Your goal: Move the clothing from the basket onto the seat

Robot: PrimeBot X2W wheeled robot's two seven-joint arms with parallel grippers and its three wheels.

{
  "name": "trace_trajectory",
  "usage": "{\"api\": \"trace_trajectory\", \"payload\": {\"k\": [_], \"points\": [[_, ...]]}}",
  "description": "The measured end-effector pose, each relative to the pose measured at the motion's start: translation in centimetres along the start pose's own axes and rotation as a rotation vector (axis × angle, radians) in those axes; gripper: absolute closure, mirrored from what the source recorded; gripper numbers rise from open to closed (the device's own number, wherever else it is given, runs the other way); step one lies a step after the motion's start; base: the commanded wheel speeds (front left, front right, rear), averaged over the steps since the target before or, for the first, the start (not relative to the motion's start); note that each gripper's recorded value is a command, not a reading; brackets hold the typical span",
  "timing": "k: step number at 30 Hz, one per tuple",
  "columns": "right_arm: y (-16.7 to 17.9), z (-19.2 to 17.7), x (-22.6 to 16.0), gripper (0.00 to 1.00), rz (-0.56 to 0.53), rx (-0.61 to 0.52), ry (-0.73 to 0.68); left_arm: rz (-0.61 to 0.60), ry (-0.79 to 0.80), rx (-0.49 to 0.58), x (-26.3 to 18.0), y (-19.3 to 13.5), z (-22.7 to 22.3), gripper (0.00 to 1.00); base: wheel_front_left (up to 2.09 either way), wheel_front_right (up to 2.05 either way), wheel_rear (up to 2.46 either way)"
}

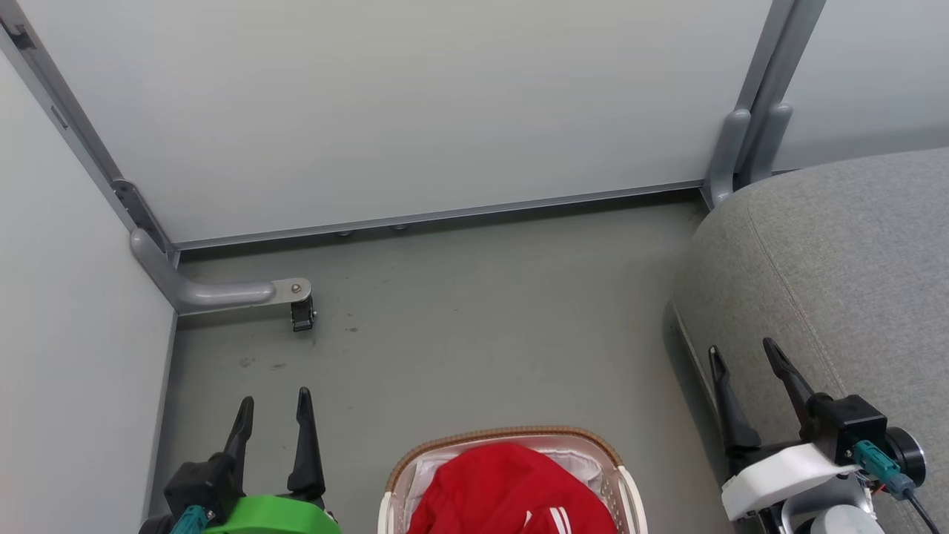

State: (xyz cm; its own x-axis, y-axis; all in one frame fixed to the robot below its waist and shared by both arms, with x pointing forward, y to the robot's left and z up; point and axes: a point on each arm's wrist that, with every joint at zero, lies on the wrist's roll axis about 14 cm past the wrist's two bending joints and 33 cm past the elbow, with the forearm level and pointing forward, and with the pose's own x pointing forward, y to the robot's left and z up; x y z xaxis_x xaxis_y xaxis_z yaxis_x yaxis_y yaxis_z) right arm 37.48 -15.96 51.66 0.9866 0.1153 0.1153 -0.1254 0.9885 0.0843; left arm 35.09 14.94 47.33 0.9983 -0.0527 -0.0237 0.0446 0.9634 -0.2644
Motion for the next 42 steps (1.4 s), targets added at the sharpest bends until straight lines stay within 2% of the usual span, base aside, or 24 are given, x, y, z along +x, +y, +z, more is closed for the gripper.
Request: {"api": "trace_trajectory", "payload": {"k": [12, 24, 33, 42], "points": [[-0.6, -0.3, 0.2, 0.00, -0.016, -0.001, 0.007, -0.017, 0.030, 0.003, 0.2, -0.5, -0.9, 0.00, 0.00, 0.00, 0.00], [-1.5, -0.8, 3.1, 0.00, -0.030, -0.011, 0.007, -0.230, 0.103, 0.101, 3.7, -5.8, -3.4, 0.00, 0.00, 0.00, 0.00], [-2.9, -3.0, 6.1, 0.00, -0.054, -0.024, 0.038, -0.459, 0.319, 0.198, 5.0, -10.1, -11.1, 0.00, 0.00, 0.00, 0.00], [-5.6, -7.4, 7.7, 0.00, -0.116, -0.019, 0.123, -0.768, 0.630, 0.303, 1.7, -13.4, -21.5, 0.00, 0.00, 0.00, 0.00]]}}
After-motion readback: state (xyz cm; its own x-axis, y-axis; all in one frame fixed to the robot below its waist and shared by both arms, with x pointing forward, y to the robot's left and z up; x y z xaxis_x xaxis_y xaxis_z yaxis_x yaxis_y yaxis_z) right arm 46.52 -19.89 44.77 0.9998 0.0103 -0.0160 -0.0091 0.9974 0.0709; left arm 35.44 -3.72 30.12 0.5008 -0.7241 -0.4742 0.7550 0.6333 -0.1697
